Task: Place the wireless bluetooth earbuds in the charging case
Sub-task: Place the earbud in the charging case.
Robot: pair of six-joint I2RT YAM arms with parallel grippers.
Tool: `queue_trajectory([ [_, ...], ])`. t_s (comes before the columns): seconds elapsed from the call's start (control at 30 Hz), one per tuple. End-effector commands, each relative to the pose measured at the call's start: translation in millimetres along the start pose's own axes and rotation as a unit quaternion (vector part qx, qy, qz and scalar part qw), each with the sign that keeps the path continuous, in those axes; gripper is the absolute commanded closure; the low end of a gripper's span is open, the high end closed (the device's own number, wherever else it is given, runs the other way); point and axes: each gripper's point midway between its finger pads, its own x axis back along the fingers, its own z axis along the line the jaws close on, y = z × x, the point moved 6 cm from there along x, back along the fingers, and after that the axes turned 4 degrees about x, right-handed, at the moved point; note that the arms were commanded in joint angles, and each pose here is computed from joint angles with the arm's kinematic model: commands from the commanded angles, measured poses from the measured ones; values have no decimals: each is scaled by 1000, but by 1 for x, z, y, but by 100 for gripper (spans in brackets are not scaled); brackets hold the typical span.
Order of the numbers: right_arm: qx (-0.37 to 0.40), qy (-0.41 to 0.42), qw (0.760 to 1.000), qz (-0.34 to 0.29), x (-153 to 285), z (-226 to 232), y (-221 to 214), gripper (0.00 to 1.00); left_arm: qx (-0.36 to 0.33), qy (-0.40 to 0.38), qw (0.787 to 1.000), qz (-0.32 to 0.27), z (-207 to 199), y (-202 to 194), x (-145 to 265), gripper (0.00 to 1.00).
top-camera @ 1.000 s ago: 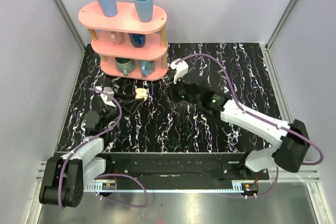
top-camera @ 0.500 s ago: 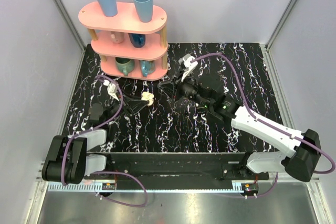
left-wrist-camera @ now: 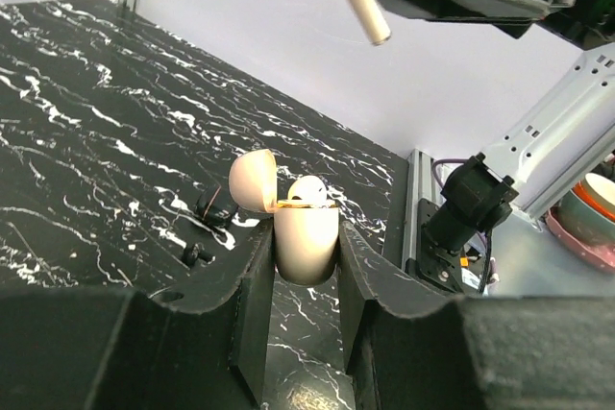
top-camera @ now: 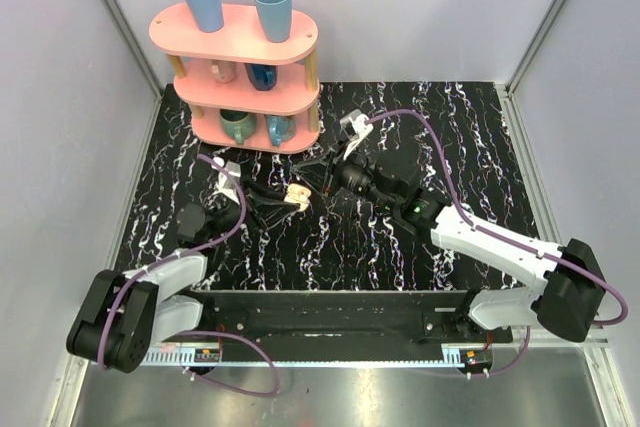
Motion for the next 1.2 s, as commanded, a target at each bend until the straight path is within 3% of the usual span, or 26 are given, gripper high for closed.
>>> queue_trajectory([
  [0.0, -17, 46, 998, -51, 5, 17, 19, 76, -204, -93, 967, -119, -45, 48, -6, 100],
  [1.17, -17, 34, 996, -79, 4, 10, -7, 77, -232, -107, 949, -185, -70, 74, -12, 100],
])
